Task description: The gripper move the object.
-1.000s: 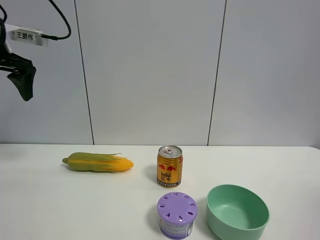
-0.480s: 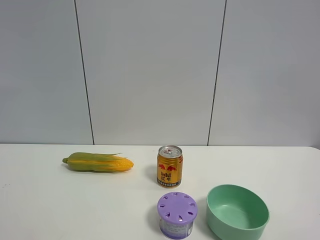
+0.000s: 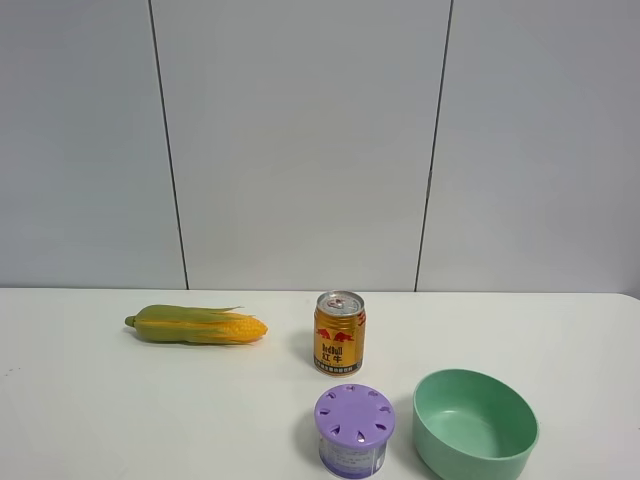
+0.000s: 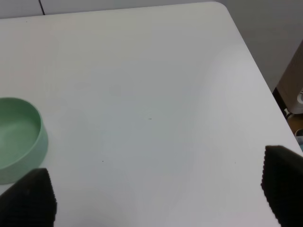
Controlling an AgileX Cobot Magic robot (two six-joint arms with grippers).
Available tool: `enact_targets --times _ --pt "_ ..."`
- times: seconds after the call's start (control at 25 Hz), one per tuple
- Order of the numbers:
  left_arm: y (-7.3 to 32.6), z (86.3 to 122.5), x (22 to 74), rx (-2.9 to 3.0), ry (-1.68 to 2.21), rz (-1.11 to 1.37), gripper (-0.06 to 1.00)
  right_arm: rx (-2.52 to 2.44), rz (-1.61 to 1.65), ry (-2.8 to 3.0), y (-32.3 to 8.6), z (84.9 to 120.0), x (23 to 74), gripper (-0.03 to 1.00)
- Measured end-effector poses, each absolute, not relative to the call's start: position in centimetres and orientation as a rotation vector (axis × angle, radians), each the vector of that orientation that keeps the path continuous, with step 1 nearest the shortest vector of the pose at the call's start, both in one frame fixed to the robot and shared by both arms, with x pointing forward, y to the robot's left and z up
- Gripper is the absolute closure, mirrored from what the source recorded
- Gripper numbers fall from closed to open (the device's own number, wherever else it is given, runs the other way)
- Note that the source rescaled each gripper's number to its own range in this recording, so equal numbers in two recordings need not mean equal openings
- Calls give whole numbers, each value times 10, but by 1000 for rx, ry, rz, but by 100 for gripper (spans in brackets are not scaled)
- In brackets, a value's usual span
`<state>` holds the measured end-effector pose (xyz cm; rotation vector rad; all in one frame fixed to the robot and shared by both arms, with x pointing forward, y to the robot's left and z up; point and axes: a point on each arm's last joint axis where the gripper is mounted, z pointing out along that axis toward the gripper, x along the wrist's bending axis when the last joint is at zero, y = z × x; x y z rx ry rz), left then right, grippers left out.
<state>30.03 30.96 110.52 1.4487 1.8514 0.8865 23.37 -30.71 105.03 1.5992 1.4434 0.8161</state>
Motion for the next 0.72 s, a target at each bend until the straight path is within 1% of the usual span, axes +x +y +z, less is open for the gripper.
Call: enact_targets --times 0.16,0.32,0.56,0.72 --pt "305 1101 288 1512 1848 856 -5 1599 816 1443 -307 1050 234 -3" --pt "303 1094 278 1523 1822 884 -5 1599 816 1443 -307 1050 234 -3" --pt "298 1074 260 1513 1803 909 -5 1599 816 1443 -307 1050 234 -3" --pt "294 1070 249 1498 1751 962 -5 1599 816 1443 -307 1050 234 -3"
